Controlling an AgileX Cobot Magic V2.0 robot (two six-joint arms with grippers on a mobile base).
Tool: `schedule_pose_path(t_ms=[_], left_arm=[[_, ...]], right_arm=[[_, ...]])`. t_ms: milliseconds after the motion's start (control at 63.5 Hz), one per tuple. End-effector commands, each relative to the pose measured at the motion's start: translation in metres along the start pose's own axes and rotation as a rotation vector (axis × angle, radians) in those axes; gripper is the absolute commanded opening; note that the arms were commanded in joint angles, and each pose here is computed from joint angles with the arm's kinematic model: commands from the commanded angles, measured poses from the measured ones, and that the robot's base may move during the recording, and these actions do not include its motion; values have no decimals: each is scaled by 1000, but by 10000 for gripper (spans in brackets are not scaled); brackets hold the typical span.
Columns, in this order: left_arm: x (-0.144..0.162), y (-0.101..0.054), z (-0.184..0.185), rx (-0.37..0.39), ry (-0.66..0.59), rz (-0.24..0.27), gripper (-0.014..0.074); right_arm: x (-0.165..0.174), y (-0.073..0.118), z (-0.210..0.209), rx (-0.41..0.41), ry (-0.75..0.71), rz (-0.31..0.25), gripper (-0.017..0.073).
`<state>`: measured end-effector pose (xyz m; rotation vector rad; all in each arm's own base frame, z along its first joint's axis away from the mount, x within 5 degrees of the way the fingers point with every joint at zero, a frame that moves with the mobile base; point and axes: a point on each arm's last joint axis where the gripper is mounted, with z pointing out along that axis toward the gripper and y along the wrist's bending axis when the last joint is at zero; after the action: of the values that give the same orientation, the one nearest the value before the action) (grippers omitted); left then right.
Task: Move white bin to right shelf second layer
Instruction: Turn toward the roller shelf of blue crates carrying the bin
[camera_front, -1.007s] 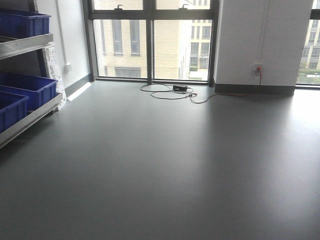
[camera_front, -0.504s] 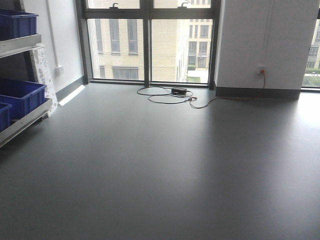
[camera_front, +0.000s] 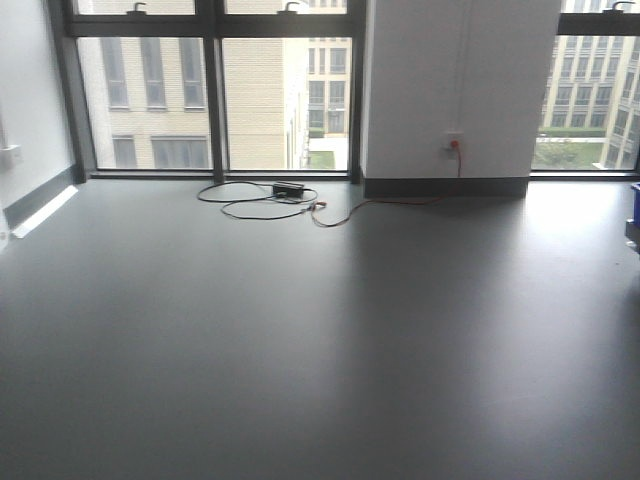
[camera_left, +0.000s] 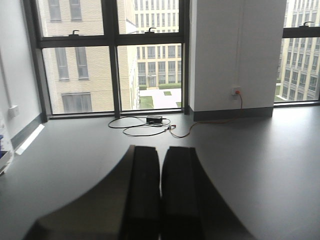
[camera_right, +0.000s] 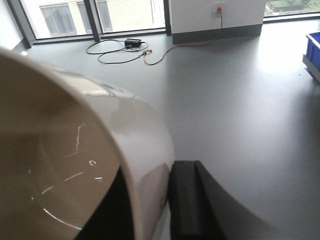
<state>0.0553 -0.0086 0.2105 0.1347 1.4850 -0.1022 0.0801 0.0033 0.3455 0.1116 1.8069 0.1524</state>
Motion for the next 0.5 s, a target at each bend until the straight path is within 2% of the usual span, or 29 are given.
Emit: schedule_pose_path(t_ms=[0, 488], left_arm=[[3, 1, -1, -8, -67, -12, 85], [3, 1, -1, -8, -67, -12, 85]], right_arm=[[-18, 3, -2, -19, -123, -6, 57], [-18, 3, -2, -19, -123, -6, 57]])
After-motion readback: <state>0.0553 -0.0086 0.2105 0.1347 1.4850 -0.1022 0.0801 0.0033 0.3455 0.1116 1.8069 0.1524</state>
